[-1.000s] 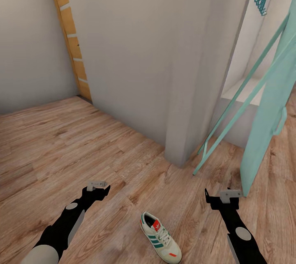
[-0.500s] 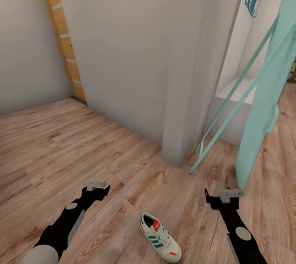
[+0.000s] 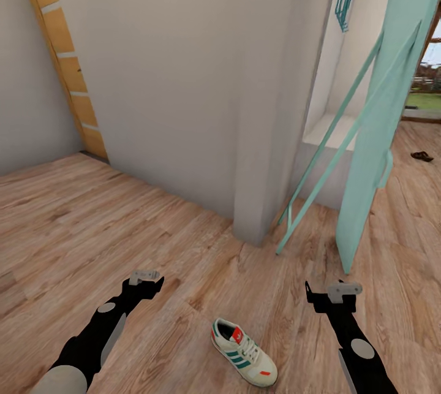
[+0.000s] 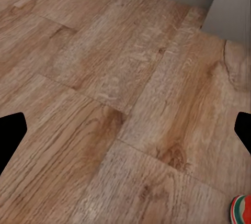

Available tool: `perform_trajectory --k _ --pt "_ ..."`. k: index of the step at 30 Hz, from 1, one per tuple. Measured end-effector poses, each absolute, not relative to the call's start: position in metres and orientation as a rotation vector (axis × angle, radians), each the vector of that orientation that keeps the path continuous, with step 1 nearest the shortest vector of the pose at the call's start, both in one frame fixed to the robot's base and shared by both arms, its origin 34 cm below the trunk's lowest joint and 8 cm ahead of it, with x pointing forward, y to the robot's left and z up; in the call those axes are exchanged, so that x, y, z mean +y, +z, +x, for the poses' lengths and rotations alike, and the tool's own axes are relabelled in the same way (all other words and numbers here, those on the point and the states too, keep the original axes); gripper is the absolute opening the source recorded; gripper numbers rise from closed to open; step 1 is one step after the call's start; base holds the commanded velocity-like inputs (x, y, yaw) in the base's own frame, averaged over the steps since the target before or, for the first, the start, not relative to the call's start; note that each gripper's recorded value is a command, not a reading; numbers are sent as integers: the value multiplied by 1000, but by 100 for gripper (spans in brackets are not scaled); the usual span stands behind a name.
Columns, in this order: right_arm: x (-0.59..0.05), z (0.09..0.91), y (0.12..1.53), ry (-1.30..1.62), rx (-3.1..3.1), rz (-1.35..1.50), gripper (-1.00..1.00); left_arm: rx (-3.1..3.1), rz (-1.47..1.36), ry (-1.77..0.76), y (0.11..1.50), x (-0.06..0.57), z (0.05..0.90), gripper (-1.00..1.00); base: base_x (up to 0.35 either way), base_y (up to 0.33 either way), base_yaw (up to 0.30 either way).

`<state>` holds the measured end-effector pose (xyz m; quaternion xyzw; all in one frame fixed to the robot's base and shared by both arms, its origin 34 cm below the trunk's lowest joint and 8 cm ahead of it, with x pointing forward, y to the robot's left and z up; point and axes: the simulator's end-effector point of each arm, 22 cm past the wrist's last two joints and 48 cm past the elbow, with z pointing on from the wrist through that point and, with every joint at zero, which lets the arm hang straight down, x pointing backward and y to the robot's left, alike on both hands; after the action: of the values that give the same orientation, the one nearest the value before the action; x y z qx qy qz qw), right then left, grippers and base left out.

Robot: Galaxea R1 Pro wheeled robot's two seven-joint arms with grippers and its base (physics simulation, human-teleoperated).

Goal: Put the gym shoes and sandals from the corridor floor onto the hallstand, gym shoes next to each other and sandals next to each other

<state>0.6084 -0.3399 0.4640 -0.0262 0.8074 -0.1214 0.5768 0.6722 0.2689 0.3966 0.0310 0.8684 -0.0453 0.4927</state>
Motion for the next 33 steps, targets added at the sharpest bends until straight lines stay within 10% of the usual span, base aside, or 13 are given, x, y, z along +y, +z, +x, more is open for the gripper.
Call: perform_trajectory --k 33 --pt "-340 609 474 -283 1870 -58 100 2087 77 -109 408 269 675 100 8 11 -245"
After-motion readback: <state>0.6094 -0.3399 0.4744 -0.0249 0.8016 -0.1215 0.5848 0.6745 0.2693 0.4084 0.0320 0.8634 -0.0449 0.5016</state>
